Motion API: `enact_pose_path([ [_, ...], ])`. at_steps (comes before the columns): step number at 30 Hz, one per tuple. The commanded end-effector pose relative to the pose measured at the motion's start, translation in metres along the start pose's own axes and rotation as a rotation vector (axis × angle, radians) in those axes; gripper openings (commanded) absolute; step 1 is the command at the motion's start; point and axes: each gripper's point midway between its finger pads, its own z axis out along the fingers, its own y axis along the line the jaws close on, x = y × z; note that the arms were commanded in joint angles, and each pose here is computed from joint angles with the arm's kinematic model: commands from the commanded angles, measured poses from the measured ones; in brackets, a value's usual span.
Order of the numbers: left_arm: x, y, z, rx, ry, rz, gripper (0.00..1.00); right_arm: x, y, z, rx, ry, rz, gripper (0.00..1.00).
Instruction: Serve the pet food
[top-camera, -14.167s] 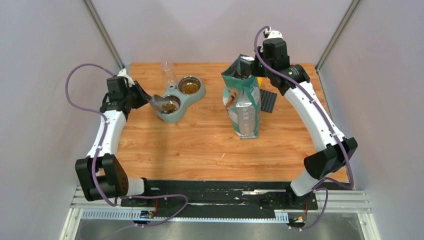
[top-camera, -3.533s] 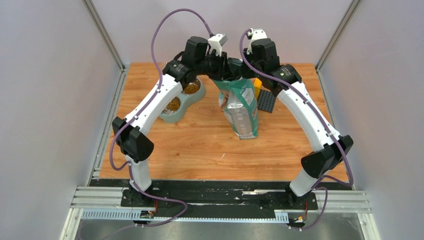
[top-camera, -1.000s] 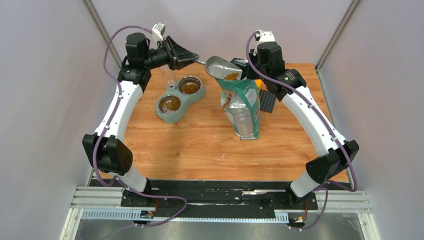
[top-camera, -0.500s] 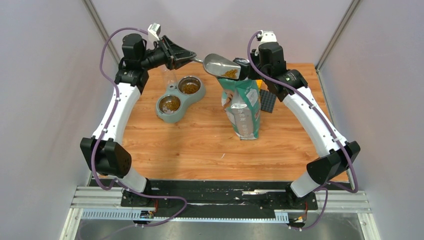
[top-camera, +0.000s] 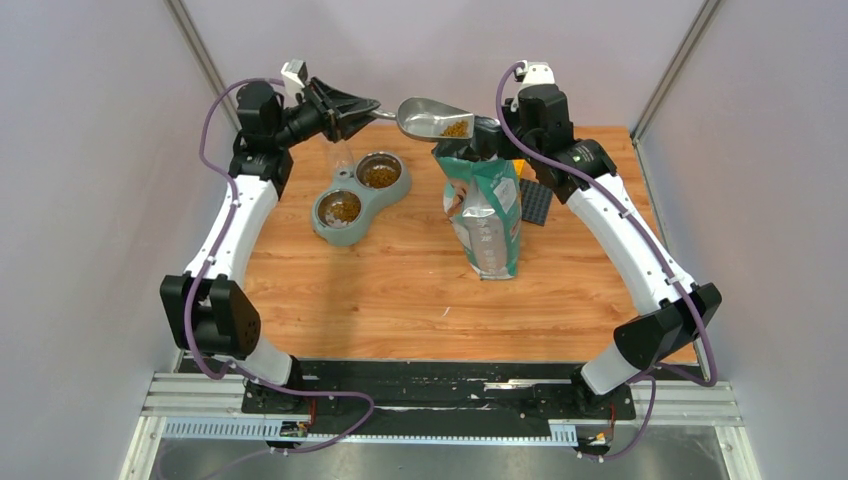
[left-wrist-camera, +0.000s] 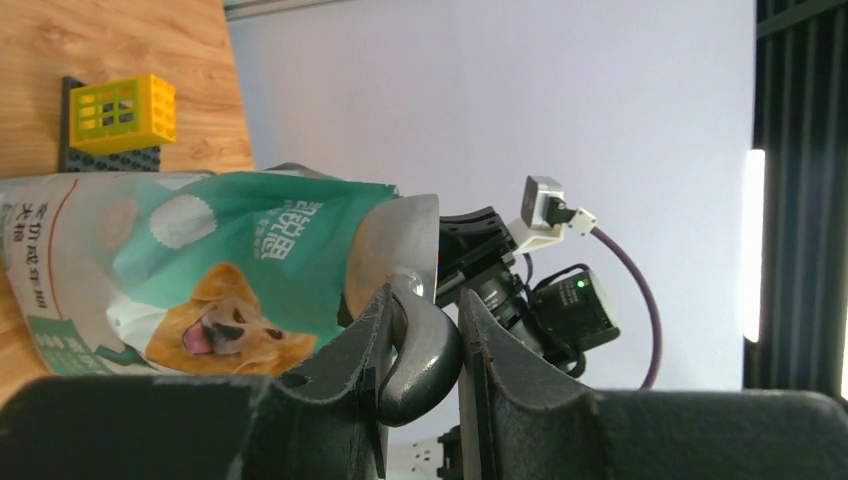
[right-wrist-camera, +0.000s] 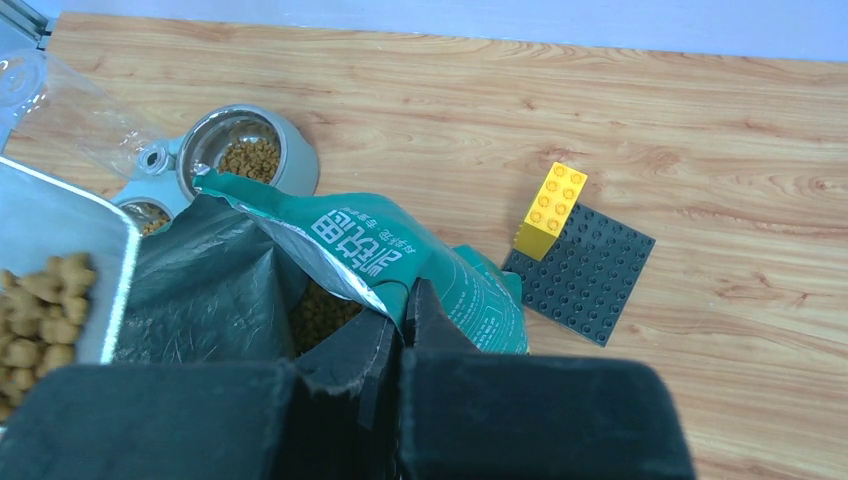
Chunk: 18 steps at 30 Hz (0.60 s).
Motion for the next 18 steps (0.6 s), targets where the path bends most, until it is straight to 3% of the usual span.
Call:
enact_pose_path([
  [1,0.003,-0.055,-0.026,0.177,-0.035,0.05,0.0,-0.055,-0.005,-0.024,0.001,-0.191,0.05,0.0],
  [9,-0.005,-0.044,-0.049,0.167,-0.099,0.043,0.0,-0.056,-0.007,-0.023,0.006,-0.197,0.051,0.0],
  [18,-0.047,0.01,-0.093,-0.019,-0.327,0.087,0.0,-0.057,-0.008,-0.024,0.006,-0.201,0.045,0.0],
])
